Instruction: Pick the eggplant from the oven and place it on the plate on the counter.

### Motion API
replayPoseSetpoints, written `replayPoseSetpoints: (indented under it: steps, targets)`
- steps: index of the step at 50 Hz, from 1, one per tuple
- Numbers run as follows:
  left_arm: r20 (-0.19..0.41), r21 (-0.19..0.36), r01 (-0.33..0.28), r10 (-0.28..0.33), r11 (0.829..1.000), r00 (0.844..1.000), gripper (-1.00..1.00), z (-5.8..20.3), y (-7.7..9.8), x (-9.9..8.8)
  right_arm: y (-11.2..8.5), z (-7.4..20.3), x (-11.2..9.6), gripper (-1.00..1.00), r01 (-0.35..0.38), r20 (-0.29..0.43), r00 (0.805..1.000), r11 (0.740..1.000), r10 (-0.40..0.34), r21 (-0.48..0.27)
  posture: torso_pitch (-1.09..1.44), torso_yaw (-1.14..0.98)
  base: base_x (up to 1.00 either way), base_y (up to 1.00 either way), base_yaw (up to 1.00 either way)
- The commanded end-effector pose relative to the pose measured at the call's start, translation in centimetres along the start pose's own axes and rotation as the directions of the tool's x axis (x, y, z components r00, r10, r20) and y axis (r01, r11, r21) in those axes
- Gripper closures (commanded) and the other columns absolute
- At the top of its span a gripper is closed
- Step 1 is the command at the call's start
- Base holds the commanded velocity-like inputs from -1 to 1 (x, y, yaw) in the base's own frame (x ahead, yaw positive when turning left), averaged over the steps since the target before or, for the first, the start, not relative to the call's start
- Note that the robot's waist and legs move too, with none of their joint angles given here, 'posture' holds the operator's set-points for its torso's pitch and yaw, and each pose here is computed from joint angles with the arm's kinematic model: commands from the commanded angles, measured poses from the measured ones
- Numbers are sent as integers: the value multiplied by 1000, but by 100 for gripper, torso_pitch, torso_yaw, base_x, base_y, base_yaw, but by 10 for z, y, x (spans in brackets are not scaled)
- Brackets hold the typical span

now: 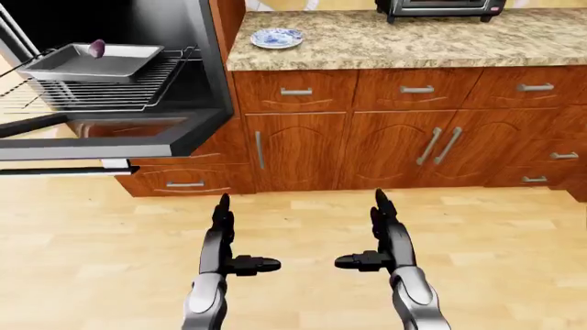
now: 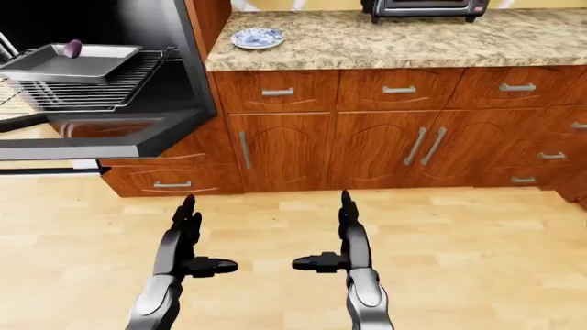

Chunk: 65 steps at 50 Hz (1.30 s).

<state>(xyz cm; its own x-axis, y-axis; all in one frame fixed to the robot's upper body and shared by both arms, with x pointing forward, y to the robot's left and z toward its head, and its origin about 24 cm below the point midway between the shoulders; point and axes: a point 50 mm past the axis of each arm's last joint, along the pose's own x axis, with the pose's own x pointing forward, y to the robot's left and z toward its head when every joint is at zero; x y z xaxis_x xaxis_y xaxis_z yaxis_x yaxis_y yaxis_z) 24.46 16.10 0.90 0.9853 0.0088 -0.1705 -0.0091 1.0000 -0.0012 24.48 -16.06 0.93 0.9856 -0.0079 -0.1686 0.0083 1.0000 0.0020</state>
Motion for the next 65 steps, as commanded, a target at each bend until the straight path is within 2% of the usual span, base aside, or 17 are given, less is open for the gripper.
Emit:
replayPoseSetpoints:
  steps: [1,9,13,18,20,25,28,43,48,51,54,56,59,60,65]
  targets:
    - [167,13,35,-37,999,985,-100,39,-8,9,0,37,4,-100,6,176,984,1000,-4,-9,0,0,0,0,0]
    - [178,8,21,-22,1000,984,-100,55,-3,8,5,48,3,-100,2,197,980,1000,-1,-5,0,0,0,0,0]
    - [198,-9,32,-30,999,980,-100,85,0,3,5,72,4,-100,2,228,974,1000,-2,0,0,0,0,0,0]
    - [234,24,27,-32,999,972,-100,126,6,1,6,109,4,-100,3,269,963,1000,0,-12,0,0,0,0,0]
    - [266,32,23,-31,999,964,-100,154,8,-5,4,123,5,-100,8,285,959,1000,-4,-11,0,0,0,0,0]
    - [304,52,25,-39,998,952,-100,186,8,-11,4,152,-2,-100,-2,334,942,1000,8,-18,0,0,37,-8,0]
    - [313,54,22,-38,998,949,-100,191,8,-13,4,160,-4,-100,2,360,933,1000,10,-31,0,0,74,-14,0]
    - [315,51,27,-42,998,948,-100,190,9,-11,8,167,-8,-100,-24,390,920,999,39,-41,0,0,81,-13,0]
    - [316,46,28,-41,999,948,-100,189,10,-12,9,168,-8,-100,-27,387,921,999,42,-44,0,0,73,0,0]
    - [317,44,29,-42,999,948,-100,189,10,-13,8,170,-10,-100,-28,379,925,999,37,-29,0,0,32,0,0]
    - [316,41,31,-43,999,948,-100,188,9,-12,4,178,-12,-100,3,403,915,1000,-1,-5,0,0,0,0,0]
    - [319,44,35,-48,998,947,-100,190,8,-13,3,180,-13,-100,4,412,911,1000,0,-8,0,0,0,0,0]
    - [320,45,36,-49,998,946,-100,190,8,-13,5,182,-15,-100,-20,421,907,1000,17,2,0,0,0,0,0]
    - [318,45,36,-49,998,947,-100,190,8,-13,6,180,-15,-100,-46,406,913,999,33,22,0,0,0,0,0]
    - [318,47,38,-51,998,947,-100,190,7,-12,5,182,-15,-100,-47,416,909,999,33,23,0,0,0,0,46]
